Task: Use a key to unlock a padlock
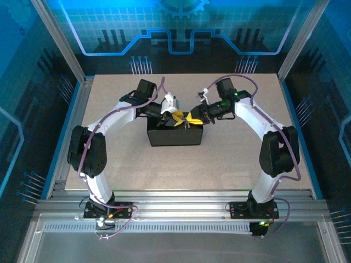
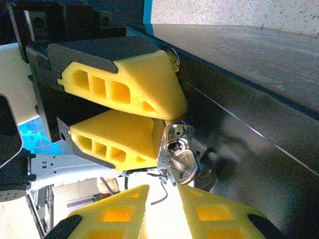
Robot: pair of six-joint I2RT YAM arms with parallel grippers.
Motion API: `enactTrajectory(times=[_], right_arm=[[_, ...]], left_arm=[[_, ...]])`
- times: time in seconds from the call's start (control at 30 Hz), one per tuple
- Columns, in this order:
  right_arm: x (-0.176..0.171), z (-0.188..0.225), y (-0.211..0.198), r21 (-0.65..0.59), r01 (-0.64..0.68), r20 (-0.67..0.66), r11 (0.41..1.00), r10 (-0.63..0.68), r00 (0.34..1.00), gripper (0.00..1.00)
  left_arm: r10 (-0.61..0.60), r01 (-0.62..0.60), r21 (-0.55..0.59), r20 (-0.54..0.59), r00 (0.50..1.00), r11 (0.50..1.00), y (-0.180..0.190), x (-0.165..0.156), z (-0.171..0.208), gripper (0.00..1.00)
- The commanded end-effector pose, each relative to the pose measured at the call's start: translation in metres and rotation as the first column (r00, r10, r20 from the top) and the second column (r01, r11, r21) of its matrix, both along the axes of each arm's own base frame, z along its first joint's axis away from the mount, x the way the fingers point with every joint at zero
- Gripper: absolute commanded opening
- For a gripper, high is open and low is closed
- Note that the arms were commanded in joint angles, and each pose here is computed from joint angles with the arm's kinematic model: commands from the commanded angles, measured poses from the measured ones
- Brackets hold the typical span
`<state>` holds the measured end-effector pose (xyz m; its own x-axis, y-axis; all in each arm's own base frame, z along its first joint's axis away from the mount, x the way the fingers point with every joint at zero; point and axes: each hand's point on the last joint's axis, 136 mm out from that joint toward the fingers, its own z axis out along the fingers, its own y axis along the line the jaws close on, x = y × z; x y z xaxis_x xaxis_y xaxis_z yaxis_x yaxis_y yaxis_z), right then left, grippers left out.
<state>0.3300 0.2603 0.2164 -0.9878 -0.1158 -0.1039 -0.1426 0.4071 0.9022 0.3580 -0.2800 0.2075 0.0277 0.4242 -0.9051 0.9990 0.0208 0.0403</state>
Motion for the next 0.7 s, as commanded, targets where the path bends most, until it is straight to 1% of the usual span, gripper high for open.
enactTrajectory(times=[0.0, 0.1, 0.27, 0.67], right_arm=[[0.006, 0.006, -0.005, 0.010, 0.007, 0.026, 1.000, -0.007, 1.000, 0.20], [0.012, 0.001, -0.010, -0.006, 0.027, 0.019, 1.000, -0.027, 0.999, 0.19], [0.015, -0.003, -0.006, -0.009, 0.020, 0.025, 1.000, -0.019, 1.000, 0.17], [0.019, 0.001, 0.005, 0.036, 0.003, 0.047, 0.999, -0.004, 0.999, 0.16]], left_arm=[[-0.064, 0.070, -0.069, 0.081, 0.995, 0.995, -0.005, -0.008, 0.027, 0.00], [-0.063, 0.069, -0.069, 0.082, 0.995, 0.995, -0.005, -0.008, 0.027, 0.00], [-0.062, 0.068, -0.070, 0.080, 0.995, 0.995, -0.005, -0.009, 0.028, 0.00], [-0.075, 0.081, -0.079, 0.072, 0.995, 0.994, -0.006, -0.011, 0.030, 0.00]])
